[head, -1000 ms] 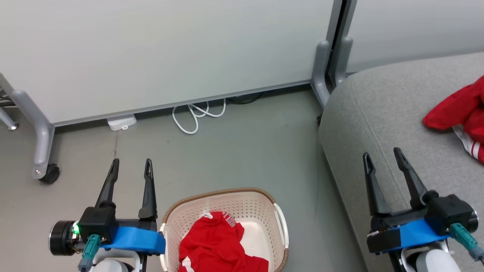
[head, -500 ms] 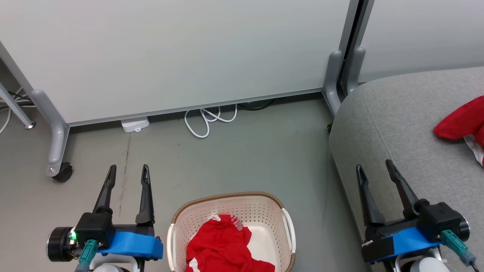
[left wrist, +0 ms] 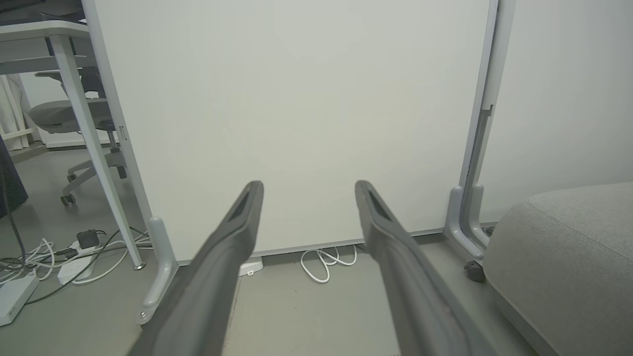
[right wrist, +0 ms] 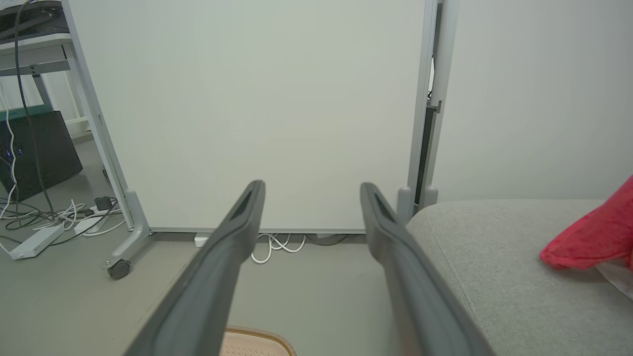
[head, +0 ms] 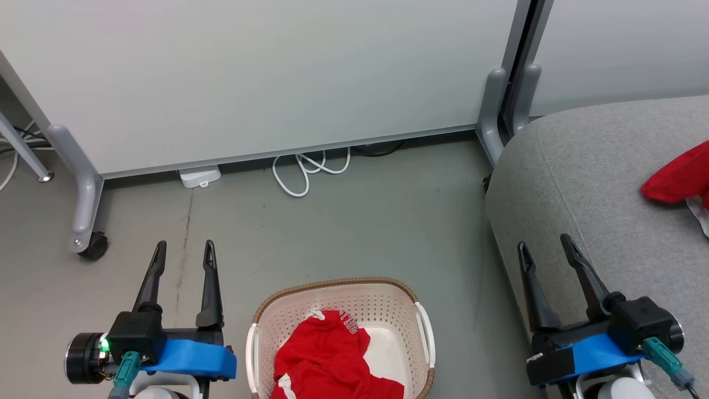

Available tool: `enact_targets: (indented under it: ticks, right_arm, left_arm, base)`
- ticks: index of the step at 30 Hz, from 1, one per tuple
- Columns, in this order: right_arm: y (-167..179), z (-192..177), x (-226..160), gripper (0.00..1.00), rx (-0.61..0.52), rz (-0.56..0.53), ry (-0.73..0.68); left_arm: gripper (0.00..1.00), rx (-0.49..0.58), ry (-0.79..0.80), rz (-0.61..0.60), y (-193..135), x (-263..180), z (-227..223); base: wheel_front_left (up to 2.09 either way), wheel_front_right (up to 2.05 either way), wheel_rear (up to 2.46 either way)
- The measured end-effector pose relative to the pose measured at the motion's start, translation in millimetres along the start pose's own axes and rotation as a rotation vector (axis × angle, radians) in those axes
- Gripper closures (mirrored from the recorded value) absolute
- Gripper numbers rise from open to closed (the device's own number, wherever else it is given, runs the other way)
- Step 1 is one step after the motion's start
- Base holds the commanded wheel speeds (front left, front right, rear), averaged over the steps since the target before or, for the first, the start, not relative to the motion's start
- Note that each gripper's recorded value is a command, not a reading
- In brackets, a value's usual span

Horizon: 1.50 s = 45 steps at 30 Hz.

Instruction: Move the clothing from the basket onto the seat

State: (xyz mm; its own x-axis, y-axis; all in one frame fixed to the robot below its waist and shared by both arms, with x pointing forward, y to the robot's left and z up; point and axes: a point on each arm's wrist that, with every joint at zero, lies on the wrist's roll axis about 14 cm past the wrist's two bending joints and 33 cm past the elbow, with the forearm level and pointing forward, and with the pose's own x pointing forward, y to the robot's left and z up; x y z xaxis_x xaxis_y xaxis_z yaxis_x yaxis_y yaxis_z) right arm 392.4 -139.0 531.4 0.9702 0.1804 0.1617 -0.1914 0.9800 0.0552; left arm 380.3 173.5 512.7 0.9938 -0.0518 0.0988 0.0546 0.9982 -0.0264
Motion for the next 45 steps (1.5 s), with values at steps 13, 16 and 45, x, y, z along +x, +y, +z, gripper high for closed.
enact_targets:
  ticks: [13,16,45]
  right_arm:
    - [-13,5,16,0.0,-0.004,-0.029,-0.027]
    - [-23,9,24,0.0,-0.015,-0.05,-0.043]
    - [-92,-71,100,0.0,-0.095,-0.137,0.044]
  left_arm:
    - [0.0,0.04,-0.004,-0.153,-34,45,-1]
    - [0.0,0.062,0.017,-0.226,-50,63,-10]
    - [0.0,0.512,0.836,-1.102,-160,40,-319]
  base:
    - [0.0,0.0,0.0]
    - [0.0,0.0,0.0]
    - [0.0,0.0,0.0]
